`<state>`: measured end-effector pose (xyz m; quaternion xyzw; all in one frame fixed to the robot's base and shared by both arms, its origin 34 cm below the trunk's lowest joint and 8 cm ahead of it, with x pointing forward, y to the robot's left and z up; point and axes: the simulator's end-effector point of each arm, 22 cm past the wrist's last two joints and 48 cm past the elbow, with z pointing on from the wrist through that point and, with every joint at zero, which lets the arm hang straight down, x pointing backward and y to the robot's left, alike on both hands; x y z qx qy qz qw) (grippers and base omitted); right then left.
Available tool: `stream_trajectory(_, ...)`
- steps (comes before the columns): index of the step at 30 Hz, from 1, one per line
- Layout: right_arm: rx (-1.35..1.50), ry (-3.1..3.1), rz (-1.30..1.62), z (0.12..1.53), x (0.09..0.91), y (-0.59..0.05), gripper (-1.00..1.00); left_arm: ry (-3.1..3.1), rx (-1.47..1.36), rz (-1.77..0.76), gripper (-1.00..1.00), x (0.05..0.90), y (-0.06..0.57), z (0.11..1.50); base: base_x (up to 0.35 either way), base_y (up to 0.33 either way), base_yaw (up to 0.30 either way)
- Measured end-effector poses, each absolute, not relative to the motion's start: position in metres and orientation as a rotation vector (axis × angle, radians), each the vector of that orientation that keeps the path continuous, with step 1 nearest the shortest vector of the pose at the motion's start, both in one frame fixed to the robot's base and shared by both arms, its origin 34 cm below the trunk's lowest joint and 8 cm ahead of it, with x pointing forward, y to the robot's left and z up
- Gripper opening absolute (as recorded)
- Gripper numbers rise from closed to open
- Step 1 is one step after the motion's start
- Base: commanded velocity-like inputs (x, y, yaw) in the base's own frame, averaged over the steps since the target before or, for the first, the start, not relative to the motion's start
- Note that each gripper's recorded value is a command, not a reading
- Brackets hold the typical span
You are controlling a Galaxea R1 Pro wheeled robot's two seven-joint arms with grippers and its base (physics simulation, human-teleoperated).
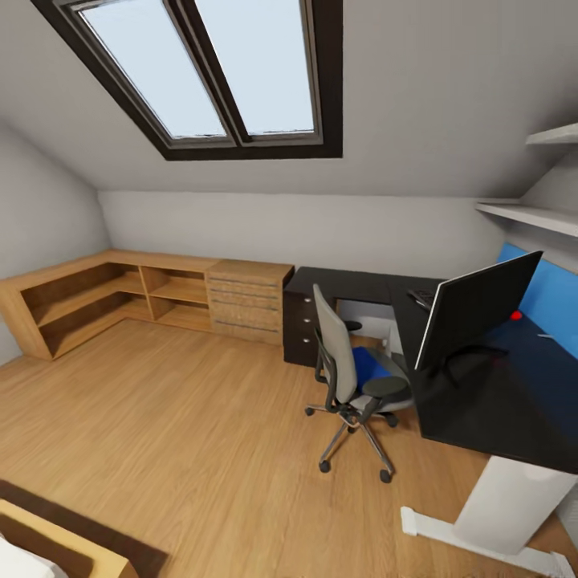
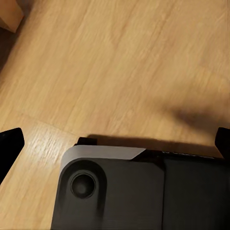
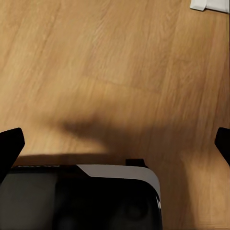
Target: In the bedroom, organize the workspace by keeping the computer under the desk, ensuring the monitor is on the desk, placing the keyboard on the desk next to the monitor, placing the mouse on the desk next to the keyboard, moving the folder from the swivel chair onto the desk next to the mouse, stacking the notebook on top of the folder with the pen on top of the notebook, and positioning the swivel chair next to the desk.
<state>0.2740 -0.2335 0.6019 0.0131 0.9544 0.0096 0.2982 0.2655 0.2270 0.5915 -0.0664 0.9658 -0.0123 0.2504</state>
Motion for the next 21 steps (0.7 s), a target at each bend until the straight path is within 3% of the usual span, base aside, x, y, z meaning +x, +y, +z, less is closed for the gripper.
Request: stream_trajectory(21, 0.035, 2.560, 0.023, 0.5985, 0.2656, -0.2346, 1.00, 2.654, -0.180, -0.027, 1.00, 0.2570, 0.2290, 0.5882, 0.000, 0.000, -0.104)
